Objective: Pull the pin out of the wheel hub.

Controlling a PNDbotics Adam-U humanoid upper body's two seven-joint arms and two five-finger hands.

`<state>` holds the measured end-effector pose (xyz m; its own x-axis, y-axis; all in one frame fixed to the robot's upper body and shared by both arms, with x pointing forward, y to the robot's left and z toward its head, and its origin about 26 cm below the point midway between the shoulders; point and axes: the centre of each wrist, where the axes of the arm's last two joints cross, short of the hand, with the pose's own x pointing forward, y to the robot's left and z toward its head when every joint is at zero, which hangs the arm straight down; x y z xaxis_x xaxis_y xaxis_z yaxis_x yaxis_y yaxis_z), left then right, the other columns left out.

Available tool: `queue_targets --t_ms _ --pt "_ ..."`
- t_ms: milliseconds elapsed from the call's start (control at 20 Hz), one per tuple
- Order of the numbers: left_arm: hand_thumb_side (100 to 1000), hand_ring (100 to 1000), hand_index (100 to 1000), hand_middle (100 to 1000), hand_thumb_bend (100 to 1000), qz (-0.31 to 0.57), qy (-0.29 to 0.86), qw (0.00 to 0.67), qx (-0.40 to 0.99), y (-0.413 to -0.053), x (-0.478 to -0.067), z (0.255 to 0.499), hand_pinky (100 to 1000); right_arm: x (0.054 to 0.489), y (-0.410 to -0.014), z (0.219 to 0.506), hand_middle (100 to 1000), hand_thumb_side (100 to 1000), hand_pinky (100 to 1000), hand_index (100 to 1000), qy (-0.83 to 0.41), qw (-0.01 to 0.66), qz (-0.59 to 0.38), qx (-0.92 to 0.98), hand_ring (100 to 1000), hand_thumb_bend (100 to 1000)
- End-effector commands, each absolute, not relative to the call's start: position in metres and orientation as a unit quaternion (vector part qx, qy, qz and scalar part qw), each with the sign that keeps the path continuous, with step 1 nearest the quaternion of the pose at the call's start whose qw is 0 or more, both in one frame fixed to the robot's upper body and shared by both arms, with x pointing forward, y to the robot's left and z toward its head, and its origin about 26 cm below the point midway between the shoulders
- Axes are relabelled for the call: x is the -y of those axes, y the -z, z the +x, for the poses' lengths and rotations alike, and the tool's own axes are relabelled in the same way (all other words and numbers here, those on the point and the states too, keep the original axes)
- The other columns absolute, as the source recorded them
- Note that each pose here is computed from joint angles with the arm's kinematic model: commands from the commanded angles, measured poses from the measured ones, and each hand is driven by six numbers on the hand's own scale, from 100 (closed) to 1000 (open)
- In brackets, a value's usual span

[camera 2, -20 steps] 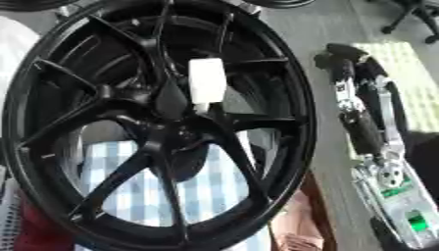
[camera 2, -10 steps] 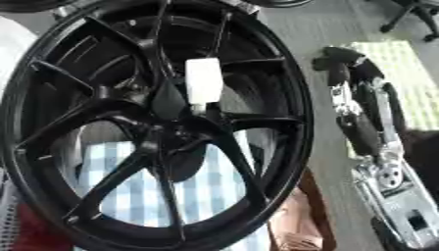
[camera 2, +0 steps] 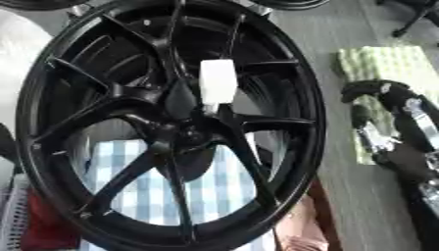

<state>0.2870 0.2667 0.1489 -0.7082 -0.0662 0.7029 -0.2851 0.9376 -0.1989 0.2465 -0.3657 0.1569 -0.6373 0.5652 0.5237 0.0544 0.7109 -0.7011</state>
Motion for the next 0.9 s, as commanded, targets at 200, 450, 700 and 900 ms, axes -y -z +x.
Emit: queue_targets --t_ms 200,450,700,900 --pt "645 728 786 664 247 0.096 -0.13 0.361 0.918 -0.155 -0.268 0.284 826 0.376 -0.188 0.247 635 516 886 777 -0.439 0.348 -0.225 0.798 777 100" --pt "646 729 786 665 244 0.094 -0.124 0.363 0.919 -0.155 -0.268 0.284 826 0.38 -0.217 0.253 667 406 881 779 -0.533 0.284 -0.224 0.765 787 100" --pt "649 729 786 665 240 0.092 -0.117 0.365 0.919 -0.155 -0.268 0.284 826 0.377 -0.252 0.261 675 450 877 778 -0.601 0.245 -0.221 0.728 788 100" --pt "650 729 786 665 237 0.089 -0.112 0.368 0.919 -0.154 -0.267 0.283 827 0.371 -0.271 0.264 669 544 875 777 -0.617 0.269 -0.21 0.709 785 100"
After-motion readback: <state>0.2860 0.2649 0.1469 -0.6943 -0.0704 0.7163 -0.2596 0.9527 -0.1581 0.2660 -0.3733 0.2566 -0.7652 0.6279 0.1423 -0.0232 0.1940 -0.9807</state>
